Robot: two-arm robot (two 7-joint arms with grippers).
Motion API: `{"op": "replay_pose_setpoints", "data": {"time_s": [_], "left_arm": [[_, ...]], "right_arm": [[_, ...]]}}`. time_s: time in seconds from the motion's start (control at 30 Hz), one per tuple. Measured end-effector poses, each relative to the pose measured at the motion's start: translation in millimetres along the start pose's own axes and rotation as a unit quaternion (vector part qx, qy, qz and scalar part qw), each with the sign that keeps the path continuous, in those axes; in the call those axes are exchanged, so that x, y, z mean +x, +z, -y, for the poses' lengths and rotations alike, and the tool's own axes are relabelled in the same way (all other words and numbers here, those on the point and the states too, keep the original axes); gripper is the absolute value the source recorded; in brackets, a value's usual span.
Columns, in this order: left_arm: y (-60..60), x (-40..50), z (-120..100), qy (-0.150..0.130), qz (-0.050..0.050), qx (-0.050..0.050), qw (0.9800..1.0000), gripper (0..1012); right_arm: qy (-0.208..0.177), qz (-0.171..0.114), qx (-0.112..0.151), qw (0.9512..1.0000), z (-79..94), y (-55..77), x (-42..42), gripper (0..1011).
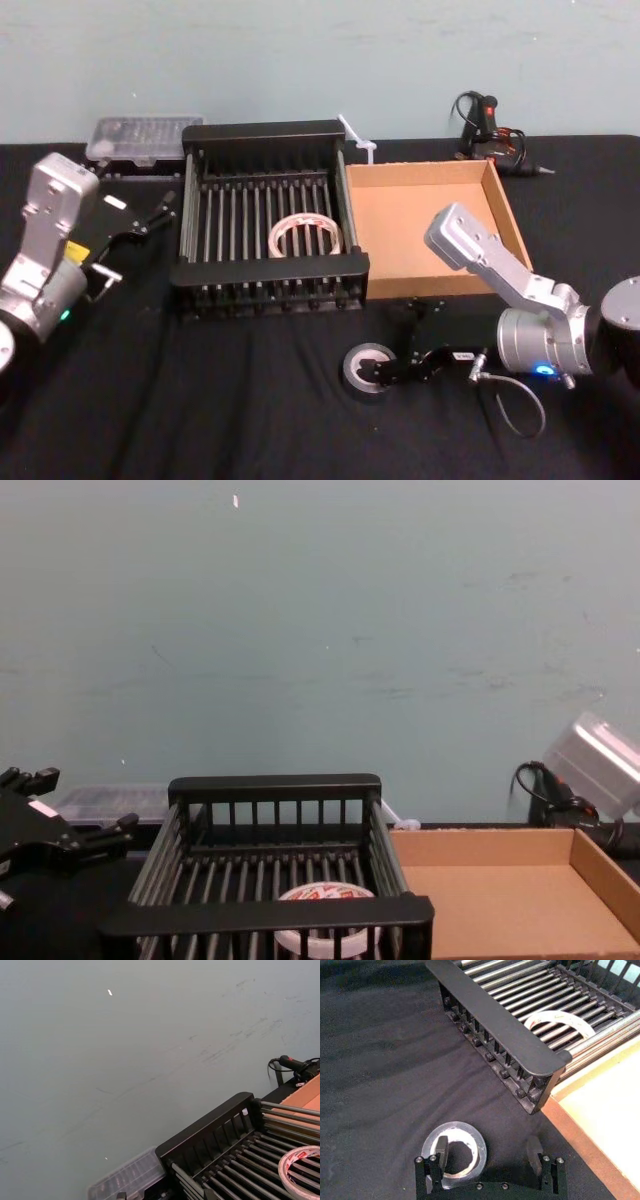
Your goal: Pick up the white tape and place it into the black box , Pick up the silver tape and place it into the brown box.
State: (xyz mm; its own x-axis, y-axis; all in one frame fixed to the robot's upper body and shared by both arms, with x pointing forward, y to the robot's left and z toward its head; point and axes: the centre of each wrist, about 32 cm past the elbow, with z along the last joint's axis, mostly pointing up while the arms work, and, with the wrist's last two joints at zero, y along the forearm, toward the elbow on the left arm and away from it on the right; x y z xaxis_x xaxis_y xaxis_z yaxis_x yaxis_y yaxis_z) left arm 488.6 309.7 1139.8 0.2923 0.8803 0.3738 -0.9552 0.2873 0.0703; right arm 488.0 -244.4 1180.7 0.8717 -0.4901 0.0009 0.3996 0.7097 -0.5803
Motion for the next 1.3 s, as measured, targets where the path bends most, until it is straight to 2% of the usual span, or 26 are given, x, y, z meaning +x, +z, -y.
{"op": "replay_pose_setpoints", "data": {"time_s": [0.7, 1.3], "left_arm": [[0.0, 0.0, 0.0, 0.000, 0.000, 0.000, 1.0000, 1001], [0.0, 0.0, 0.0, 0.000, 0.000, 0.000, 1.0000, 1001]], "right_arm": [[0.005, -0.001, -0.013, 0.9999, -7.3, -2.9, 2.7, 1002], [0.007, 0.000, -0.013, 0.9999, -8.2, -2.8, 2.7, 1002]]}}
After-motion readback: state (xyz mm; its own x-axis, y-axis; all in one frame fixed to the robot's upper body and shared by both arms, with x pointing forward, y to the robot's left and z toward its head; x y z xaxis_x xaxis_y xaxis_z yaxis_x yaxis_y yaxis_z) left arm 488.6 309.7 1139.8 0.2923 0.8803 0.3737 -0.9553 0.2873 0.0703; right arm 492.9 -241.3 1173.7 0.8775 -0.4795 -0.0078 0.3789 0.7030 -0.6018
